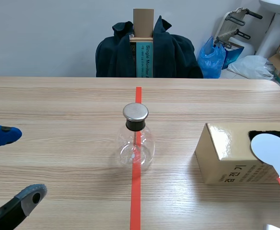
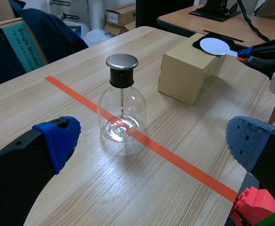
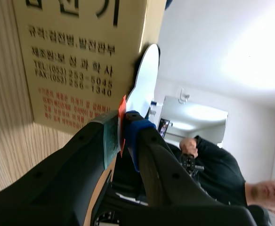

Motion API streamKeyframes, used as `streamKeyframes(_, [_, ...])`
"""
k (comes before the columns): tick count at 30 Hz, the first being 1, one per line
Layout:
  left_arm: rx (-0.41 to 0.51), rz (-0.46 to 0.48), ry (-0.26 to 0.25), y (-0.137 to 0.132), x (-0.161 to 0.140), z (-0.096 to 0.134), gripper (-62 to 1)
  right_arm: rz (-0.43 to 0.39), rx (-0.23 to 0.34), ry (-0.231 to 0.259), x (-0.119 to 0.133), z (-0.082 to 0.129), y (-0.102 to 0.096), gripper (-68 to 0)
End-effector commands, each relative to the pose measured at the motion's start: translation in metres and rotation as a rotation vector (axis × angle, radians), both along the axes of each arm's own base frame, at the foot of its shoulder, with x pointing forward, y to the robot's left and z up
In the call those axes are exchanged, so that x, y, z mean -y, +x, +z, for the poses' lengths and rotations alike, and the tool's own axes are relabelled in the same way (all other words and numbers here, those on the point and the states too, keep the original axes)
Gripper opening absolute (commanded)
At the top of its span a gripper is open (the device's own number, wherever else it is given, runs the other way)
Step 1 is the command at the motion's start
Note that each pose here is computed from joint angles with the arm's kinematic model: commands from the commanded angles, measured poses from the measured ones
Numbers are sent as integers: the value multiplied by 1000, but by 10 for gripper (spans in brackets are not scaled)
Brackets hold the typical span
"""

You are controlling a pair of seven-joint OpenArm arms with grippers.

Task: Do the electroscope experiment.
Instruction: 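Rub the plate on the fur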

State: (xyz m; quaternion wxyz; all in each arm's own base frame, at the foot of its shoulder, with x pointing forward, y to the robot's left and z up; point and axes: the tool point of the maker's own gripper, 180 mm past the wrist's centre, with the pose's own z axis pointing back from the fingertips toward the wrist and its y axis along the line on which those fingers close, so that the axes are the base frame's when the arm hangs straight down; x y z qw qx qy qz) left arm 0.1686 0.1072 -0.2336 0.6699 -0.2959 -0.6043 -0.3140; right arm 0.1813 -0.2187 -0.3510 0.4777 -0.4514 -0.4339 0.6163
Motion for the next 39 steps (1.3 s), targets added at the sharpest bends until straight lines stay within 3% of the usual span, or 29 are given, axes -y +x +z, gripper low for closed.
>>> streamKeyframes(1, [16,7,-19,2,0,5,14,-112,84,1,20,16,6,-669])
streamKeyframes(3, [16,7,-19,2,0,5,14,-133,88,-11,26,17,6,-669])
streamKeyframes(7, [16,7,-20,2,0,5,14,22,66,-1,-1,14,6,-669])
streamKeyframes(9, [16,7,-19,2,0,5,14,-26,74,1,5,15,6,-669])
streamKeyframes(12, [17,7,-18,2,0,5,14,-179,101,-23,35,20,7,-669])
streamKeyframes(14, [17,5,-16,2,0,5,14,-150,97,-29,33,20,8,-669])
streamKeyframes(17, [17,5,-16,2,0,5,14,-23,77,-11,10,17,8,-669])
streamKeyframes(19, [17,5,-16,2,0,5,14,-36,80,-8,12,17,8,-669])
streamKeyframes(23, [17,5,-16,2,0,5,14,-146,98,-16,31,20,9,-669])
streamKeyframes(31, [24,6,5,2,0,3,14,-6,75,2,7,17,7,-669])
streamKeyframes(39, [35,20,20,4,-2,2,14,3,73,2,5,16,7,-669])
